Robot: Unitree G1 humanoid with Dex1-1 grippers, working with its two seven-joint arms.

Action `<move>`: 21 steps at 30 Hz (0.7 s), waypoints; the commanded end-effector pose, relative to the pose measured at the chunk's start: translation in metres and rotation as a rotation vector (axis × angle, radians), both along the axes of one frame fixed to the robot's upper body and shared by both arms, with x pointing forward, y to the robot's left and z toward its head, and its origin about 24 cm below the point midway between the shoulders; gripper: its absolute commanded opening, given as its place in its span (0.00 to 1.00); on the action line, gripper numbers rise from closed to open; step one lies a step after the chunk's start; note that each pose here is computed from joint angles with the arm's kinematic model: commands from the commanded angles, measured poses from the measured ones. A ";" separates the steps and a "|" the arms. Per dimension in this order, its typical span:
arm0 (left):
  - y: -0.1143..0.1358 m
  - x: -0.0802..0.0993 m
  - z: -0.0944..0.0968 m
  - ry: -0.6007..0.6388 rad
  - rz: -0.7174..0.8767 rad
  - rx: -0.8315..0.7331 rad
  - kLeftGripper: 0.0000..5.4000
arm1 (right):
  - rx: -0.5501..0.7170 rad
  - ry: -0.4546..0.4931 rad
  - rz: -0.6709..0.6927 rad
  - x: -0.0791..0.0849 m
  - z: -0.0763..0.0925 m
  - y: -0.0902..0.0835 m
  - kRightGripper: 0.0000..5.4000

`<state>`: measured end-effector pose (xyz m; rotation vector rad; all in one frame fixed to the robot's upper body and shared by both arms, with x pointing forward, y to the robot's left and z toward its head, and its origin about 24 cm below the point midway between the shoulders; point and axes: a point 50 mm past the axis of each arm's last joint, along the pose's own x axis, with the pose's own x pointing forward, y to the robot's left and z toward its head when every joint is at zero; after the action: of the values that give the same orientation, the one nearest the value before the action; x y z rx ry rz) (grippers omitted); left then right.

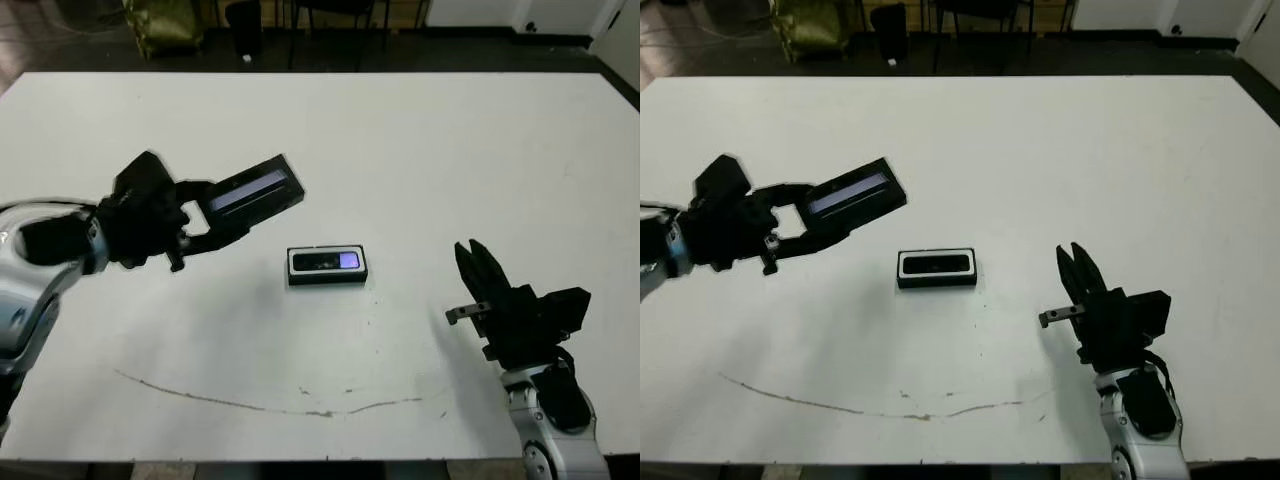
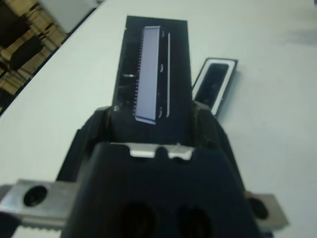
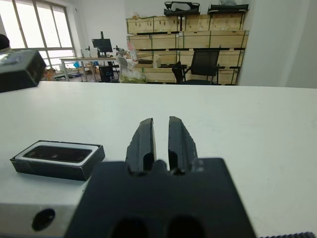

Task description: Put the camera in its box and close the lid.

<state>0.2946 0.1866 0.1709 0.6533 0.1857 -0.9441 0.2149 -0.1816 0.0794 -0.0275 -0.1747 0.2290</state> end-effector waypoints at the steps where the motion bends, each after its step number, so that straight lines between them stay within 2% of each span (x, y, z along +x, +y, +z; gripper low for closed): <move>1: -0.005 0.011 -0.009 0.027 -0.050 0.031 0.42 | -0.010 0.027 -0.005 -0.001 -0.004 -0.002 0.00; 11: -0.016 0.033 -0.034 0.061 -0.054 0.027 0.42 | -0.010 0.035 -0.010 -0.001 -0.004 -0.004 0.00; 21: -0.015 0.039 -0.058 0.139 -0.107 0.003 0.42 | -0.005 0.019 -0.001 0.000 -0.006 -0.005 0.00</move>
<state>0.3332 0.1694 0.1187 0.6048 0.2479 -1.0798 0.2154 -0.1830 0.0769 -0.0276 -0.1687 0.2318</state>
